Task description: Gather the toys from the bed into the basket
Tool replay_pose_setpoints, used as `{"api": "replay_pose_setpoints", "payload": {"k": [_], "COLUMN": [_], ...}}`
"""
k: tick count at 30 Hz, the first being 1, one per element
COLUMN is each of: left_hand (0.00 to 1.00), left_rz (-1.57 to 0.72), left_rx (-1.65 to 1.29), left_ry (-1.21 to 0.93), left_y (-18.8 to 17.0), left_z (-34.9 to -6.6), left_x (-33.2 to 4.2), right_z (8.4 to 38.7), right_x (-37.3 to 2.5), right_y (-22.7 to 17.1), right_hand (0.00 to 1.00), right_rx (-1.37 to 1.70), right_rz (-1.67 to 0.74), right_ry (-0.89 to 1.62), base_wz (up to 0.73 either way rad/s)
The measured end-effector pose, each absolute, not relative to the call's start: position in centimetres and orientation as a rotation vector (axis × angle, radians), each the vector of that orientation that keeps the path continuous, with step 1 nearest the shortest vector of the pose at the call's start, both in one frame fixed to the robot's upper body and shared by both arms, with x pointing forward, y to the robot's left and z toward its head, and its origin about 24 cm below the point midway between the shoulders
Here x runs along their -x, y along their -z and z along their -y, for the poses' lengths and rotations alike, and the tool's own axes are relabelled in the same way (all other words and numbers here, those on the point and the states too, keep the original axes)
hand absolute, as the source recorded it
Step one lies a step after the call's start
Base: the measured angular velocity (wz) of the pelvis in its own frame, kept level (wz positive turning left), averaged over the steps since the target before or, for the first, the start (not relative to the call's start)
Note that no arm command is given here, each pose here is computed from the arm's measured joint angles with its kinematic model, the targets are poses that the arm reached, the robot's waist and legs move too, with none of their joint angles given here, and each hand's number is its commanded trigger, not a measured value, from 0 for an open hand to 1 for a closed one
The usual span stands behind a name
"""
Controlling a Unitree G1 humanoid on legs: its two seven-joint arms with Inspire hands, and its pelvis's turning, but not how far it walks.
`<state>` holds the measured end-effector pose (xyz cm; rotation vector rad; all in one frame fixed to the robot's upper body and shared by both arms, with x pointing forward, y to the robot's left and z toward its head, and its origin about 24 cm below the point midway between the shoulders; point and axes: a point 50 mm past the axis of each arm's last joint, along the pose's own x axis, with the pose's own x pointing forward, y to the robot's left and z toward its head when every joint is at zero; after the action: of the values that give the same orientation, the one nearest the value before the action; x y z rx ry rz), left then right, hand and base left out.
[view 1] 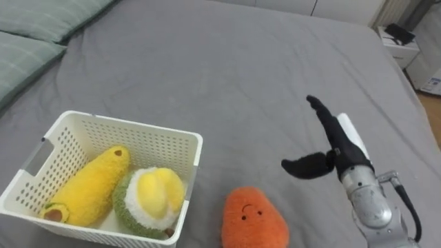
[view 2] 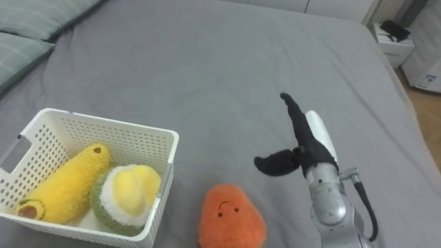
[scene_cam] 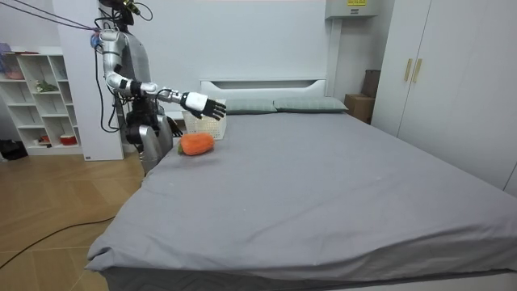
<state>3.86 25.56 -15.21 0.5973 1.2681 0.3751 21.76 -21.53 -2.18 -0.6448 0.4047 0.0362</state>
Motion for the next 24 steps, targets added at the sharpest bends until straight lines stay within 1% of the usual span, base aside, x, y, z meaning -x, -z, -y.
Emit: {"api": "replay_pose_setpoints", "payload": {"k": [1,5,9,11,16,20,21,22,23,24], "left_hand": [0.0,0.0,0.0,0.0,0.0,0.0,0.0,0.0,0.0,0.0], "left_rz": [-1.268,-1.27,-1.267,-1.263,-1.23,-1.215,-1.216,-1.216,-1.216,-1.214], "left_rx": [-0.597,-0.598,-0.595,-0.599,-0.584,-0.576,-0.58,-0.584,-0.584,-0.587], "left_ry": [-0.375,-0.375,-0.369,-0.363,-0.352,-0.341,-0.333,-0.324,-0.322,-0.316], "left_y": [15.2,15.2,15.2,15.2,15.2,15.2,15.3,15.3,15.3,15.3], "left_z": [-25.6,-25.6,-25.4,-25.4,-24.6,-24.3,-24.1,-24.0,-24.0,-23.9], "left_x": [-3.9,-3.8,-3.9,-4.0,-4.8,-5.5,-5.4,-5.4,-5.4,-5.5], "right_z": [21.8,21.6,21.3,20.5,17.3,16.0,15.7,15.5,15.4,15.2], "right_x": [-21.1,-20.3,-19.3,-18.9,-18.2,-18.0,-18.1,-18.1,-18.0,-17.8], "right_y": [3.0,3.8,5.8,6.7,7.7,8.6,8.9,9.2,9.3,9.5], "right_hand": [0.0,0.0,0.0,0.0,0.0,0.0,0.12,0.67,0.9,1.0], "right_rx": [0.642,0.629,0.622,0.619,0.674,0.649,0.651,0.658,0.657,0.658], "right_rz": [-0.449,-0.497,-0.591,-0.625,-0.648,-0.68,-0.69,-0.705,-0.711,-0.719], "right_ry": [-0.04,-0.075,-0.129,-0.181,-0.35,-0.407,-0.423,-0.443,-0.454,-0.471], "base_wz": [0.0,0.01,0.08,0.07,0.07,0.1,0.0,0.0,0.0,0.0]}}
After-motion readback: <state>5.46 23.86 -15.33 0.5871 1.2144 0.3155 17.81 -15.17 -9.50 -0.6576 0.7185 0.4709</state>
